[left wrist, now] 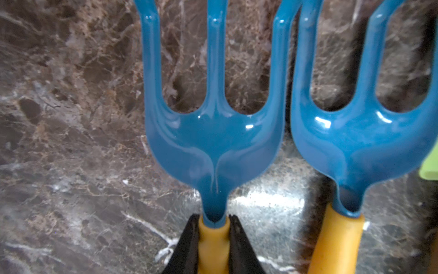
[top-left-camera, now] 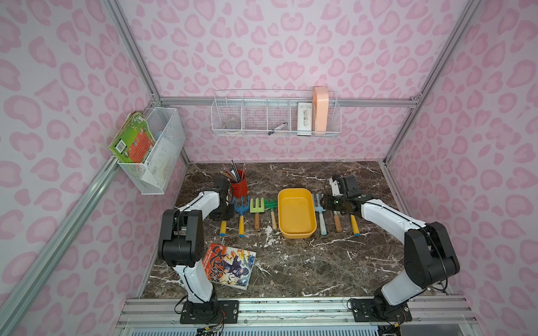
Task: Take the hand rake out of the storage box
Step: Place the rake at the center of the board.
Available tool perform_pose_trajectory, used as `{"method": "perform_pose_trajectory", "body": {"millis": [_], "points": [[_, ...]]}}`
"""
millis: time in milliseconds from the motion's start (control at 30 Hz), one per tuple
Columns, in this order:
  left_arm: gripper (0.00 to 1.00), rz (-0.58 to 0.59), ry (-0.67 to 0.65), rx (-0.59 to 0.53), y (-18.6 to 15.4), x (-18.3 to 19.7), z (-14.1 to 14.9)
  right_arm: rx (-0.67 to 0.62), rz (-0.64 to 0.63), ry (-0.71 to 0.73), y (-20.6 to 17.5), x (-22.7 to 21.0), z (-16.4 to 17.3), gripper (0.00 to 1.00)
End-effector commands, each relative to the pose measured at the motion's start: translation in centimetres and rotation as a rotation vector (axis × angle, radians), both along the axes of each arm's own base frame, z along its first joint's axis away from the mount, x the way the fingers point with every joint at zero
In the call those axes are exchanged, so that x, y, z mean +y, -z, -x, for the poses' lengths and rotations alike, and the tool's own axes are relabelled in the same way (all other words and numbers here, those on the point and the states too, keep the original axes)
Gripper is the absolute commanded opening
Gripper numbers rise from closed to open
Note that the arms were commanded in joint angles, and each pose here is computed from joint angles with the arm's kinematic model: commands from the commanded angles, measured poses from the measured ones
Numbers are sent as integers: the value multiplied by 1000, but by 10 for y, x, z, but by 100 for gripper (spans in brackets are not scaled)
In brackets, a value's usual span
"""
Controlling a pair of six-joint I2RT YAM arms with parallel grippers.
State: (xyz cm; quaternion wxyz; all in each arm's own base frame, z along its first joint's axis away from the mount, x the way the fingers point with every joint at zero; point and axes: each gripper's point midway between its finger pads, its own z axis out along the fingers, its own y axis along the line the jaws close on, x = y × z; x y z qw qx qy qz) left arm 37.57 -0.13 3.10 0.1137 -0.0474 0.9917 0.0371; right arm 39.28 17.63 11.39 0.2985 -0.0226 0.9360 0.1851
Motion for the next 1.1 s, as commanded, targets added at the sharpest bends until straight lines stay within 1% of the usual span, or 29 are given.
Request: {"method": "perform_pose_trajectory", "body": {"millis": [0, 300, 533, 633, 700, 867, 967, 1067], "points": [[13, 14, 2, -17, 4, -2, -6, -10, -3, 5, -1, 1, -2, 48], [14, -13, 0, 6, 12, 3, -5, -1, 3, 6, 3, -1, 0, 48], [22, -12, -12, 16, 14, 4, -2, -5, 2, 7, 0, -1, -1, 48], [29, -22, -18, 8, 9, 5, -2, -6, 4, 9, 0, -3, 0, 48], [34, -22, -22, -8, 3, 6, -2, -8, 4, 12, -1, -5, 0, 48], [40, -18, -40, -52, -18, 6, -7, -13, 2, 14, -4, -7, 0, 48], [42, -2, -59, -102, -42, 5, -11, -22, 9, 17, -6, -11, -1, 49], [43, 51, -84, -180, -69, -2, -11, -42, 28, 20, -12, -20, -4, 54]]}}
